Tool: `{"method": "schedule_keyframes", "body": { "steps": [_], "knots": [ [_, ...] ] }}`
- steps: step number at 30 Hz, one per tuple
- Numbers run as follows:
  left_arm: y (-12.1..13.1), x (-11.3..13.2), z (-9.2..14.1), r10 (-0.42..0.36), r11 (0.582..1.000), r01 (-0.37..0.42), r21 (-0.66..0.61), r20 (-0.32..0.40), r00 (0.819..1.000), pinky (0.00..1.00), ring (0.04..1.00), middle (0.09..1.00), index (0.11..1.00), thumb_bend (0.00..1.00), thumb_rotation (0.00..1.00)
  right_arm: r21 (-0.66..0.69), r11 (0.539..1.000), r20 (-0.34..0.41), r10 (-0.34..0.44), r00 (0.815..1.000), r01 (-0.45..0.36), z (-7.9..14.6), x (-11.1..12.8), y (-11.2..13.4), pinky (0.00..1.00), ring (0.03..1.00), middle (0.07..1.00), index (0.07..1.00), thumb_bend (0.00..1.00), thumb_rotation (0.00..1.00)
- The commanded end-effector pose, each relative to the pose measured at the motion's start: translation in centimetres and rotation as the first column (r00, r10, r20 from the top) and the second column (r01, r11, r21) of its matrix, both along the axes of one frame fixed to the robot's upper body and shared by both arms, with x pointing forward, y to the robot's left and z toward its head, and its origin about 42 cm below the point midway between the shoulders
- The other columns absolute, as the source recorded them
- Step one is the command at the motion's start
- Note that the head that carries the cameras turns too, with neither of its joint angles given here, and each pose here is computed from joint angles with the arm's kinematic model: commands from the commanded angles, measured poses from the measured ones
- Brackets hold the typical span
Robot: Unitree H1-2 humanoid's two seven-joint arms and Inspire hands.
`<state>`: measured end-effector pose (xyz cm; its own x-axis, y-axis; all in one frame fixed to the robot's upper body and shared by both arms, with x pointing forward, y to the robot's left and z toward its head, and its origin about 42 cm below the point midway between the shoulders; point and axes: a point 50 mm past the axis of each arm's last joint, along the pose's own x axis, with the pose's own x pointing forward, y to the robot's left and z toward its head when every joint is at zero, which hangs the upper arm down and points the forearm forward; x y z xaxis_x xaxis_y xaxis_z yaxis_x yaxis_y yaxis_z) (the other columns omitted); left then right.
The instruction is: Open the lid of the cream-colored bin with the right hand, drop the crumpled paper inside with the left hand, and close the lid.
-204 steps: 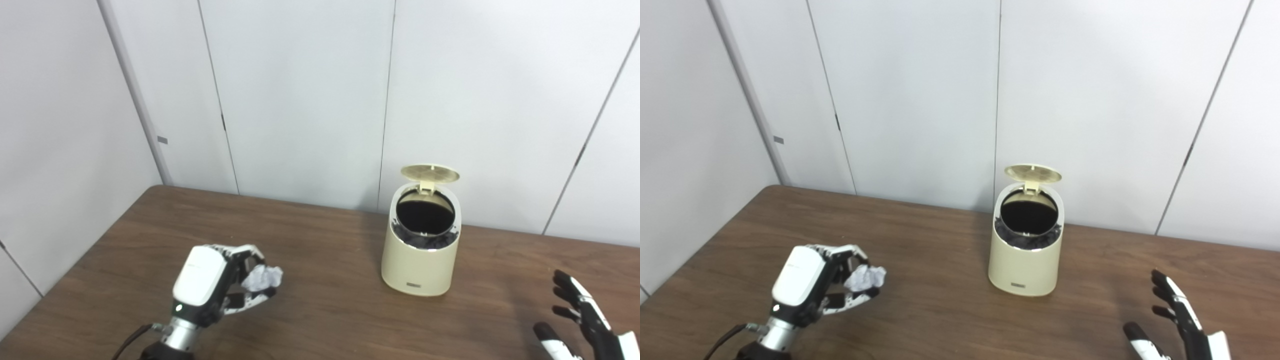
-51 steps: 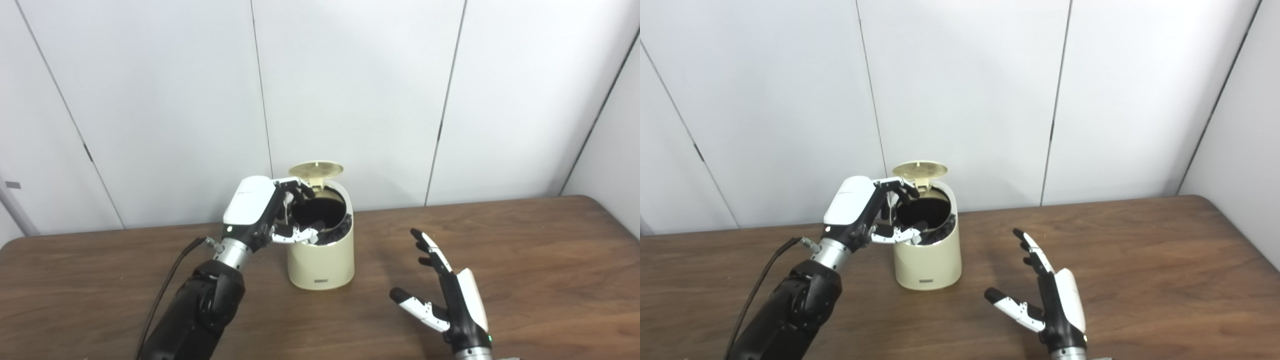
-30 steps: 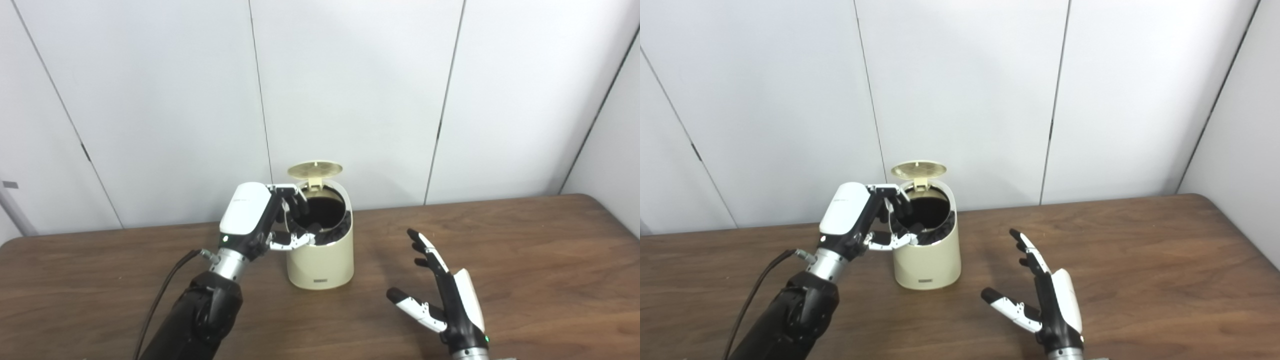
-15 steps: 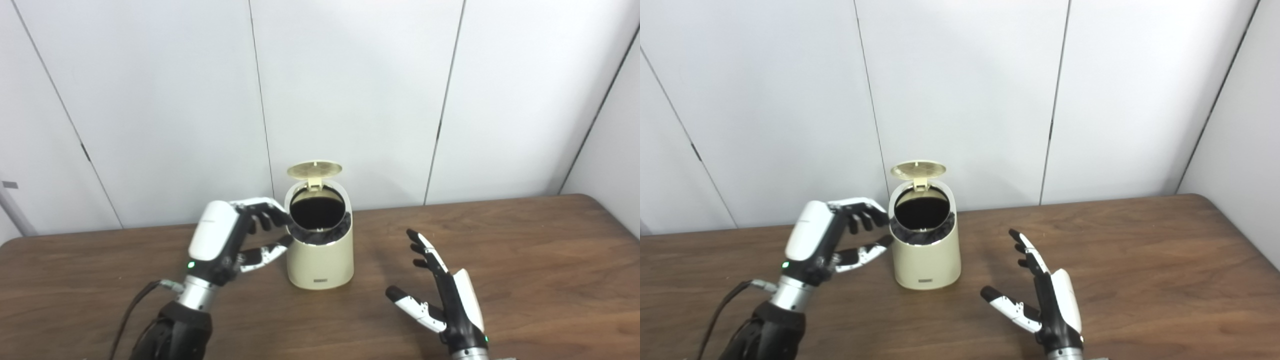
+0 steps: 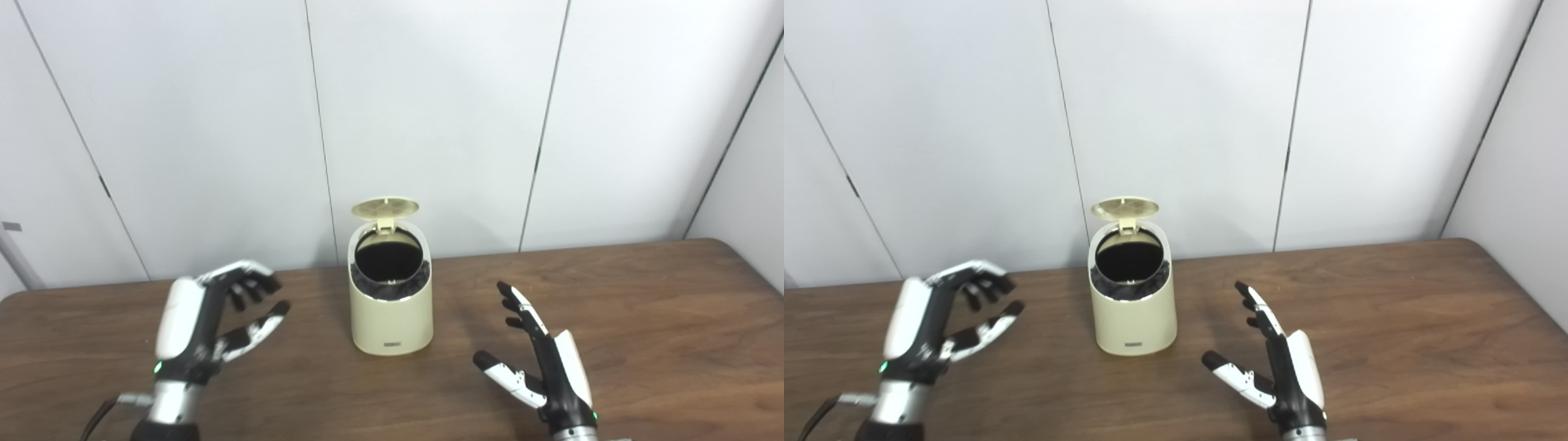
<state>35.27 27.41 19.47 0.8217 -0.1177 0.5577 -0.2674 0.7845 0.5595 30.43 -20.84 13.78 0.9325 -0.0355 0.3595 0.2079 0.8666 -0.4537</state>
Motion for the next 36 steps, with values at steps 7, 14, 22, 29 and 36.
{"method": "schedule_keyframes", "body": {
  "steps": [7,14,22,29,36],
  "knots": [
    [3.1,-2.9,-2.6,0.051,0.985,-0.07,-0.158,-0.119,0.992,0.29,0.412,0.479,0.517,0.5,0.0,-0.004,1.0,-0.024,0.004,1.0,-0.004,-1.2,-0.6,-1.0,0.76,0.861,0.894,0.894,0.78,0.83],
    [3.9,-4.5,-5.4,0.045,0.954,-0.101,-0.281,-0.199,0.979,0.3,0.4,0.475,0.538,0.5,0.0,0.0,1.0,-0.024,0.008,1.0,-0.008,-1.4,-0.7,-1.9,0.76,0.857,0.89,0.893,0.79,0.83],
    [3.4,-5.1,-6.3,0.019,0.933,-0.1,-0.345,-0.233,0.972,0.44,0.533,0.567,0.491,0.51,0.05,-0.016,1.0,-0.018,0.006,1.0,-0.006,-1.3,-0.9,-2.3,0.77,0.858,0.886,0.892,0.78,0.85],
    [3.1,-5.5,-6.4,0.006,0.942,-0.088,-0.323,-0.247,0.969,0.51,0.616,0.643,0.609,0.57,0.18,-0.01,1.0,-0.023,0.007,1.0,-0.007,-1.2,-1.2,-2.8,0.79,0.867,0.893,0.897,0.77,0.84],
    [2.5,-5.5,-6.7,-0.022,0.945,-0.063,-0.32,-0.254,0.967,0.54,0.645,0.669,0.655,0.58,0.24,-0.038,0.999,-0.01,-0.011,1.0,0.01,-0.7,-1.2,-3.5,0.8,0.874,0.899,0.904,0.78,0.86]
  ]
}}
